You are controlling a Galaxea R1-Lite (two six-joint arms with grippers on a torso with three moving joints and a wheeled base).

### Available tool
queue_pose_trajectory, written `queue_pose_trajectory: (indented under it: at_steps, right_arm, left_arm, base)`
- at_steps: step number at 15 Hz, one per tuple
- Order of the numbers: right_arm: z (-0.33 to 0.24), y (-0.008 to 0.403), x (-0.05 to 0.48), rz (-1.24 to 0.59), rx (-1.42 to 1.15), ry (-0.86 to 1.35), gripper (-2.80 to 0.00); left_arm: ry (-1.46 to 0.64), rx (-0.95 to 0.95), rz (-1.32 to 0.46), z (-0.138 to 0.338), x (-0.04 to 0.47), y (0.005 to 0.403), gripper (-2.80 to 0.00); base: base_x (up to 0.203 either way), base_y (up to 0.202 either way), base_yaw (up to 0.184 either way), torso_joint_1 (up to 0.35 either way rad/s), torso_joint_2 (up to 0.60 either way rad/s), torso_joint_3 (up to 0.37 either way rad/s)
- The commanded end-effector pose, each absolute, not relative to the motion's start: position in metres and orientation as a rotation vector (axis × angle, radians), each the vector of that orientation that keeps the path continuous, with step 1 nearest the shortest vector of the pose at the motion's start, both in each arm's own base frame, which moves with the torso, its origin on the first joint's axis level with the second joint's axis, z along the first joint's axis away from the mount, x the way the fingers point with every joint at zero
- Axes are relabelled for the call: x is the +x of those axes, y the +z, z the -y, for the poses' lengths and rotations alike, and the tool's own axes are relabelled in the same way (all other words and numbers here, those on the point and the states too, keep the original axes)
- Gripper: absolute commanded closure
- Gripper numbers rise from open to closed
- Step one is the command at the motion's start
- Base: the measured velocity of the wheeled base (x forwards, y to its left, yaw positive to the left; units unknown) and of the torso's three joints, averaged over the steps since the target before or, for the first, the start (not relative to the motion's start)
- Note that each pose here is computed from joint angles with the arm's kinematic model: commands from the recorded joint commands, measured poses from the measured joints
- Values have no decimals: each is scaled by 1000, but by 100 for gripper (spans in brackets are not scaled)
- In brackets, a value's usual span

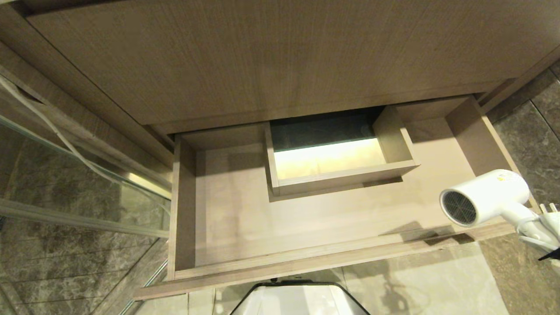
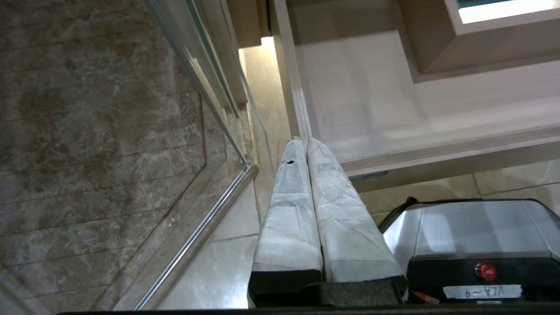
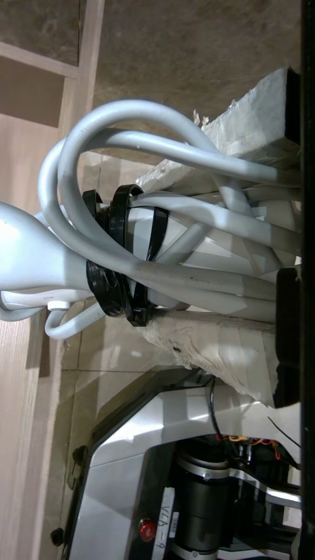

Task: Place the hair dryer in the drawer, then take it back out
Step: Put it into the drawer

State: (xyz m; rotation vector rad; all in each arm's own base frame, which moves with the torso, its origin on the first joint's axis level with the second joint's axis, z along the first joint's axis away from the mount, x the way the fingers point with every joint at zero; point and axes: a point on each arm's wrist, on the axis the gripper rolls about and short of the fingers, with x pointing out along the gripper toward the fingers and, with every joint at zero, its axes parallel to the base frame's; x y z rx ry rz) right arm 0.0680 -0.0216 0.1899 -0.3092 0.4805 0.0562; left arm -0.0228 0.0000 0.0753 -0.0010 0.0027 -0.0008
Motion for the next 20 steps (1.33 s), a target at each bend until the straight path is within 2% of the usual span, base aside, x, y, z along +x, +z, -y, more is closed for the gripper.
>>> queue_pose_trajectory:
  at_steps: [1, 7, 13, 16, 20]
  right_arm:
    - [24, 190, 73, -499, -300, 55, 0]
    - [38, 195, 95, -534, -274, 33, 0]
    - [73, 198, 156, -602, -232, 26, 0]
    - [102, 186, 210, -614, -227, 28, 0]
    - [138, 172, 280, -537, -272, 7, 0]
  left_arm:
    - [-2, -2, -5, 0, -23, 75, 0]
    - [-2, -2, -5, 0, -23, 75, 0]
    - [-2, -2, -5, 0, -23, 75, 0]
    - [-2, -2, -5, 0, -23, 75, 0]
    - [-2, -2, -5, 0, -23, 75, 0]
  base:
    - [0, 0, 0, 112, 104, 185]
    - [0, 0, 0, 55, 27, 71]
    - [0, 0, 0, 7, 2, 10]
    - [0, 0, 0, 0, 0, 0]
    - [0, 0, 0, 0, 0, 0]
